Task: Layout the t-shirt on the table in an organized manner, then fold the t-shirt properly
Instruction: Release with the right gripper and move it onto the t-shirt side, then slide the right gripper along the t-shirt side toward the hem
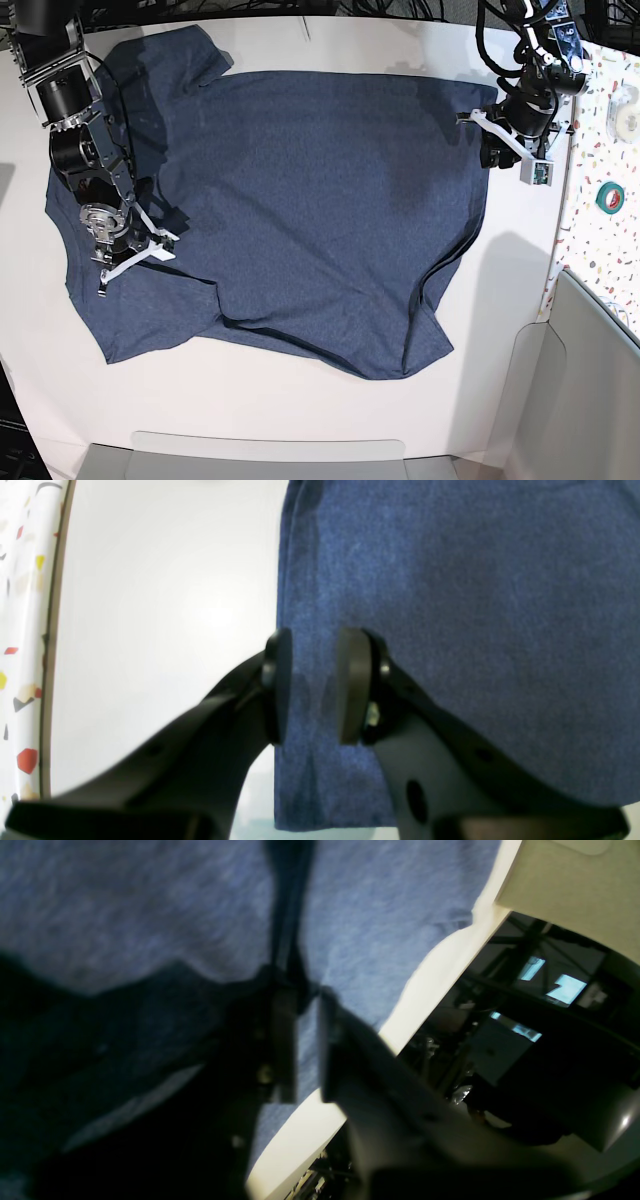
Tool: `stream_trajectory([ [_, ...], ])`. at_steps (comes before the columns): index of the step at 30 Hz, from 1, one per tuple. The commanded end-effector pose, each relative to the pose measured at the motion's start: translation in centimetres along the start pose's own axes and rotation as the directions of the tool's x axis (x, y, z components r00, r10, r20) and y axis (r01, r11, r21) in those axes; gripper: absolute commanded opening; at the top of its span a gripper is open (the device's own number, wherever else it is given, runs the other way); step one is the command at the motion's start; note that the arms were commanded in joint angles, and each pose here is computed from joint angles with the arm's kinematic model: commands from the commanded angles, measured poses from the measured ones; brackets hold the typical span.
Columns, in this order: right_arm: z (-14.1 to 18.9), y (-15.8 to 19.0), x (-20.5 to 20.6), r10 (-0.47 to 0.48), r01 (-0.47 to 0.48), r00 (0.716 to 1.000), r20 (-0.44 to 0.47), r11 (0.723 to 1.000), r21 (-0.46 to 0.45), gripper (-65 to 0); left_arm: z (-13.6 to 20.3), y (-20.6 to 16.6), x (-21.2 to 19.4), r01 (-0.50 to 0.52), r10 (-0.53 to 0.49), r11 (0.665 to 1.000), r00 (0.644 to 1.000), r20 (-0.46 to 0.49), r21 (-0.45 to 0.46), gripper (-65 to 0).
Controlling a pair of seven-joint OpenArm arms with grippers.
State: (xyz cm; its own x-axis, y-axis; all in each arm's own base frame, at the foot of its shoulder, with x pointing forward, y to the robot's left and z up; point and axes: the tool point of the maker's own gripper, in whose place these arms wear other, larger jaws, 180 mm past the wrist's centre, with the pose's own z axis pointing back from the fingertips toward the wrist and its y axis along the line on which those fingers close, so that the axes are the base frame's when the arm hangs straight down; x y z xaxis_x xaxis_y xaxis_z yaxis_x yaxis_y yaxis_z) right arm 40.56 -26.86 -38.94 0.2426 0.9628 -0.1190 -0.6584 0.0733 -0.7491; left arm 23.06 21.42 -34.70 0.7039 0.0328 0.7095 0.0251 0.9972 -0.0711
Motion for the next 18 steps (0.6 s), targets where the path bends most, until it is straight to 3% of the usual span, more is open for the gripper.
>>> stream_trajectory([
  [1,0.1,-1.7,-0.1,0.001,-0.001,1.000,-0.004,0.999,-0.038,-65.0,0.3,0.1,1.0,0.008,-0.008,1.000,0.999,0.040,0.000,-49.5],
  [7,0.1,-4.2,1.6,0.007,-0.005,1.000,0.024,0.997,-0.082,-65.0,0.3,0.0,1.0,0.008,-0.008,1.000,0.999,0.040,-0.002,-49.5],
  [13,0.9,-12.7,6.7,-0.064,0.088,0.991,0.119,0.976,-0.202,-65.0,0.3,0.0,1.0,0.008,-0.008,1.000,0.999,0.040,-0.002,-49.5],
  [18,0.0,-19.3,11.6,-0.126,0.192,0.954,0.272,0.954,-0.231,-65.0,0.3,0.0,1.0,0.007,-0.007,1.000,0.999,0.040,-0.002,-49.5],
])
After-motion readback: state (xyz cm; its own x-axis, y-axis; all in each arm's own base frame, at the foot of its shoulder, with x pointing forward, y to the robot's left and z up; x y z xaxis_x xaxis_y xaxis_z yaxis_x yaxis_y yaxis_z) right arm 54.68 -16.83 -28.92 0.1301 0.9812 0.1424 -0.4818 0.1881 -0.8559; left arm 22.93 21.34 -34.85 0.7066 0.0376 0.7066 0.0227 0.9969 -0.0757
